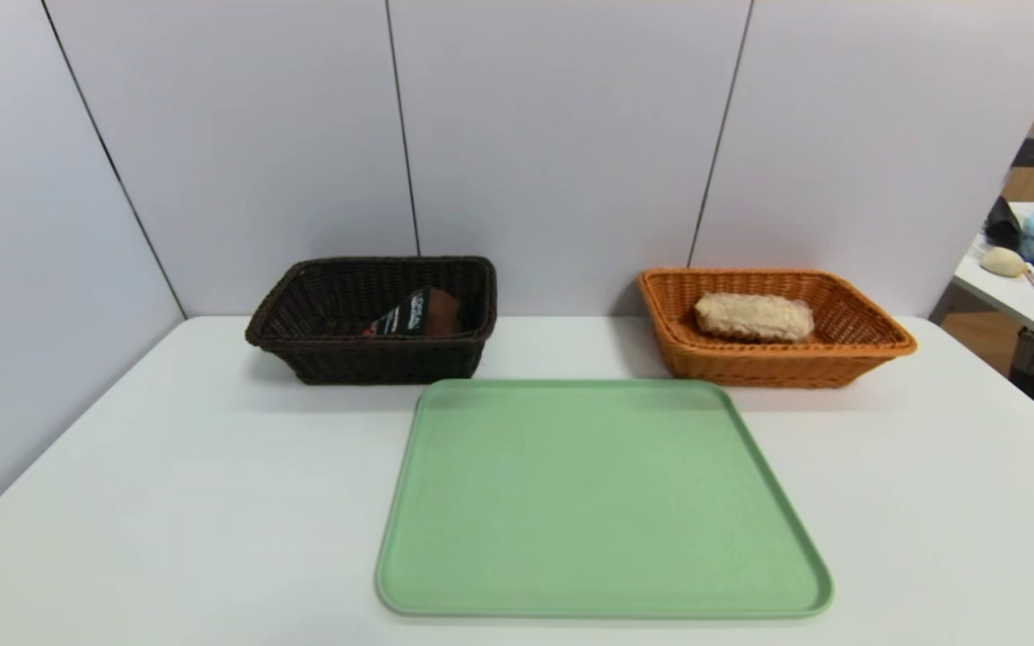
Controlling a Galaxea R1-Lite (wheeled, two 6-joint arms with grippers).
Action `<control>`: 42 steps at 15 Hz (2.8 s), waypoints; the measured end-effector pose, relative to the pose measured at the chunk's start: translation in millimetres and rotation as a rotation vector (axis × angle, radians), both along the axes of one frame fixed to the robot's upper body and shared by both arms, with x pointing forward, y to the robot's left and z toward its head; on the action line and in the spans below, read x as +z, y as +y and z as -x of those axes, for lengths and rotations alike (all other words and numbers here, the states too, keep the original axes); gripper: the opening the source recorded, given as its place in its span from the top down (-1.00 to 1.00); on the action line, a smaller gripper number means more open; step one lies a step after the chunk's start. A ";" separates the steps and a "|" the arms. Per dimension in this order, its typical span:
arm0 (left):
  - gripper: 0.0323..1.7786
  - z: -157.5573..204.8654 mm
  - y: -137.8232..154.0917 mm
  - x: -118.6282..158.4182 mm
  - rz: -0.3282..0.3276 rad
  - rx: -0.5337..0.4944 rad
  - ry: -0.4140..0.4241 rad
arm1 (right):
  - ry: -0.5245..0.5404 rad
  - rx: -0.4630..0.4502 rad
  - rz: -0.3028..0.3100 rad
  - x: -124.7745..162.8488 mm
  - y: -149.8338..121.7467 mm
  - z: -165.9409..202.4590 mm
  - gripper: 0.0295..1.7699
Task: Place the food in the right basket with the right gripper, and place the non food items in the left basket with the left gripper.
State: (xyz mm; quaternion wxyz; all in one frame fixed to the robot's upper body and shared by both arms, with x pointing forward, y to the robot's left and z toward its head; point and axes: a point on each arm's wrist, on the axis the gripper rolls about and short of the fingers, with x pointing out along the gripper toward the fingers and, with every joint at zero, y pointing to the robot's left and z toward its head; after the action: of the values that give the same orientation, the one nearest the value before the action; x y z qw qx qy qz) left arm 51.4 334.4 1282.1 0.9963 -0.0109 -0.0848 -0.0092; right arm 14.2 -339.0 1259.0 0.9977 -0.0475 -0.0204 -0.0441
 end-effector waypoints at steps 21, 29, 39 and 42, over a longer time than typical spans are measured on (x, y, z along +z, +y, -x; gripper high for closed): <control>-0.90 -16.8 -1.5 -85.7 -0.134 -0.021 0.029 | -0.085 0.044 0.070 -62.7 1.4 -53.8 -0.91; -0.90 -17.7 -1.1 -99.8 -0.083 -0.016 0.169 | 0.036 0.130 -0.075 -75.7 3.2 -54.8 -0.91; -0.90 -17.7 0.0 -99.2 0.032 0.027 0.166 | 0.028 0.106 -0.137 -75.2 2.6 -54.8 -0.91; -0.90 -17.7 0.0 -99.2 0.032 0.027 0.166 | 0.027 0.106 -0.136 -75.1 2.6 -54.8 -0.91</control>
State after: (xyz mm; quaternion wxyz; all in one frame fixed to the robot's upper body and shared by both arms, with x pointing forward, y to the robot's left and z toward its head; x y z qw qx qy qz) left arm 69.1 334.4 1182.9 0.9996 -0.0266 -0.0021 0.0064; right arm 68.9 -336.4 1183.9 0.9997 0.0210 -0.0063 0.0082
